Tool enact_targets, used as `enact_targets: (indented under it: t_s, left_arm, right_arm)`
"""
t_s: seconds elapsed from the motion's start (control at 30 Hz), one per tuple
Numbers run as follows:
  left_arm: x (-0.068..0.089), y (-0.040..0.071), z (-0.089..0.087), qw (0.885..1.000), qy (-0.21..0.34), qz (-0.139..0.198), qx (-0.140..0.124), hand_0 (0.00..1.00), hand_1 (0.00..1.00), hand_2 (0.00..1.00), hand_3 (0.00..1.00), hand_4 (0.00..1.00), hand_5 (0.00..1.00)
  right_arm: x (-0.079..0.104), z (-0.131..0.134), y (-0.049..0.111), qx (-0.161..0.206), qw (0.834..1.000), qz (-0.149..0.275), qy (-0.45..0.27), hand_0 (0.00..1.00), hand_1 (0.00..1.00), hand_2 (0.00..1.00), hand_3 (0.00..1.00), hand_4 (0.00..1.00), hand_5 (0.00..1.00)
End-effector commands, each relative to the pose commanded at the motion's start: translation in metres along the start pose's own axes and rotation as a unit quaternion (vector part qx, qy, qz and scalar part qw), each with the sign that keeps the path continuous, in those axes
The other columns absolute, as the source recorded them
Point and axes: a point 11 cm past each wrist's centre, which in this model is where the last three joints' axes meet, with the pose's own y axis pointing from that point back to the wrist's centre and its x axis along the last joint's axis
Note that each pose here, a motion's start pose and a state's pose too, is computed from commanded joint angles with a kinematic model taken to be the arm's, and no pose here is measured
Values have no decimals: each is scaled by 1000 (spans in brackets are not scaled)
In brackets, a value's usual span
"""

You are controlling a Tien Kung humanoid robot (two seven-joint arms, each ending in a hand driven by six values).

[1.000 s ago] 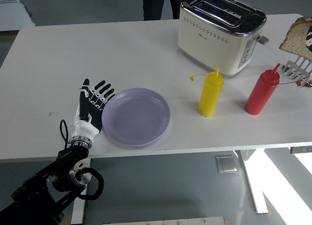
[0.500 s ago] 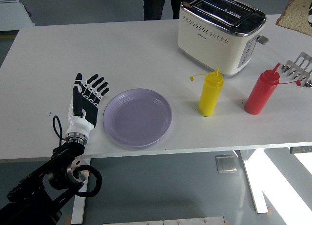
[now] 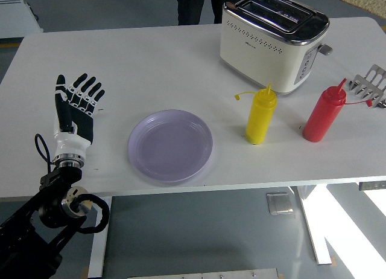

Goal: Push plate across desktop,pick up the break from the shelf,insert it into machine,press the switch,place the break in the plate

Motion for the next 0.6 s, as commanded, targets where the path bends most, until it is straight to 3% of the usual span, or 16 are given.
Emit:
enact_targets:
  t_s: [0.27, 0.6]
  left_arm:
    - [18, -1, 28, 999, -4, 18, -37, 748, 687, 641, 629, 680, 916]
    - [31, 4, 37, 998, -7, 31, -49, 748, 689, 646, 631, 681, 917]
  right_arm:
    - [-6, -21, -18, -22, 999, 0, -48, 508, 501, 507, 484, 153, 2]
    - [-50, -38, -36, -51, 995, -24, -85, 504, 498, 508, 485, 158, 2]
